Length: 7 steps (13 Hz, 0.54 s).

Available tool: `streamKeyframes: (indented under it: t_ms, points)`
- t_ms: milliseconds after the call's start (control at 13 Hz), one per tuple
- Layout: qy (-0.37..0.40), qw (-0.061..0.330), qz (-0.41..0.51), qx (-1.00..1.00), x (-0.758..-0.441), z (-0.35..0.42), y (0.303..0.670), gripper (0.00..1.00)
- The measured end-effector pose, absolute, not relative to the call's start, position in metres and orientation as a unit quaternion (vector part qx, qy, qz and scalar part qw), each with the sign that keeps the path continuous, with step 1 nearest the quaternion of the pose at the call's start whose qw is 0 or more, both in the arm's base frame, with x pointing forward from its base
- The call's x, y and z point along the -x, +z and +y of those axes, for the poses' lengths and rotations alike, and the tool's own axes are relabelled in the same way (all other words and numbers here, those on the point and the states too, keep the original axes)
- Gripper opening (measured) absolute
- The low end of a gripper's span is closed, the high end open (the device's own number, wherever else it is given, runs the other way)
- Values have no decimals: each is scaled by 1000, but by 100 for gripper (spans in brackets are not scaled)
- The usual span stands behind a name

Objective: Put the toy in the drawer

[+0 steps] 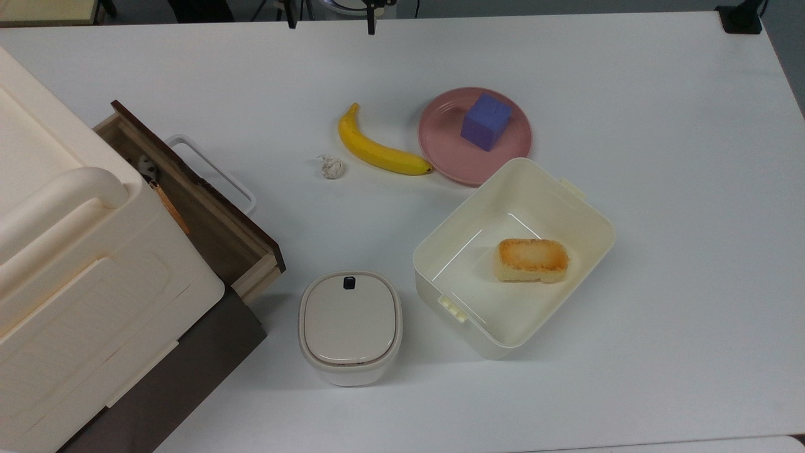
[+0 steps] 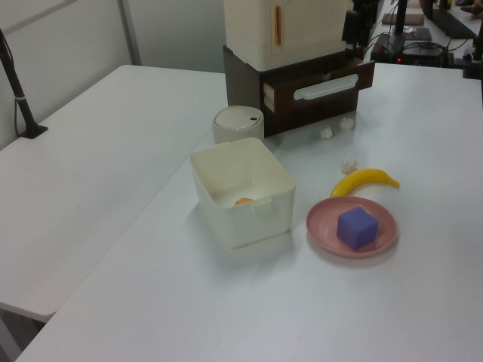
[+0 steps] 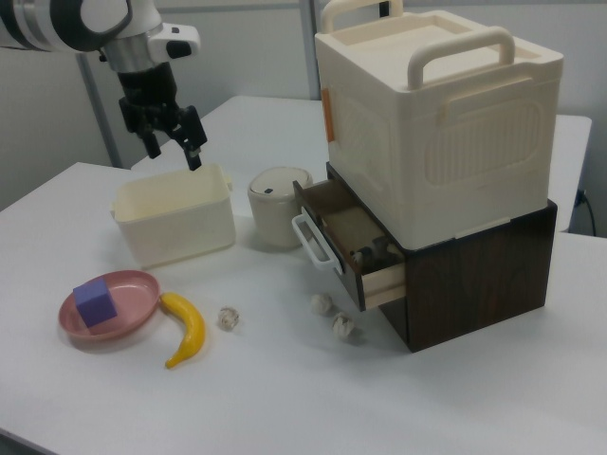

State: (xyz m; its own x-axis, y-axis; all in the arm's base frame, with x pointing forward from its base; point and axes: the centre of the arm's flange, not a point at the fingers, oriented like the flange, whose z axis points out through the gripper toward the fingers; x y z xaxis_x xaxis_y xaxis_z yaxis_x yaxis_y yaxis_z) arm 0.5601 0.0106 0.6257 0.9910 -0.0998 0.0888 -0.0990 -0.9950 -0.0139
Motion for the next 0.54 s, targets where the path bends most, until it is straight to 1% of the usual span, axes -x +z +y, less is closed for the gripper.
streamKeyframes:
  t_ms: [230,537]
  points:
    - [-72,6,71,995,-572,-14,619,100]
    - [-73,4,95,993,-573,-51,614,100]
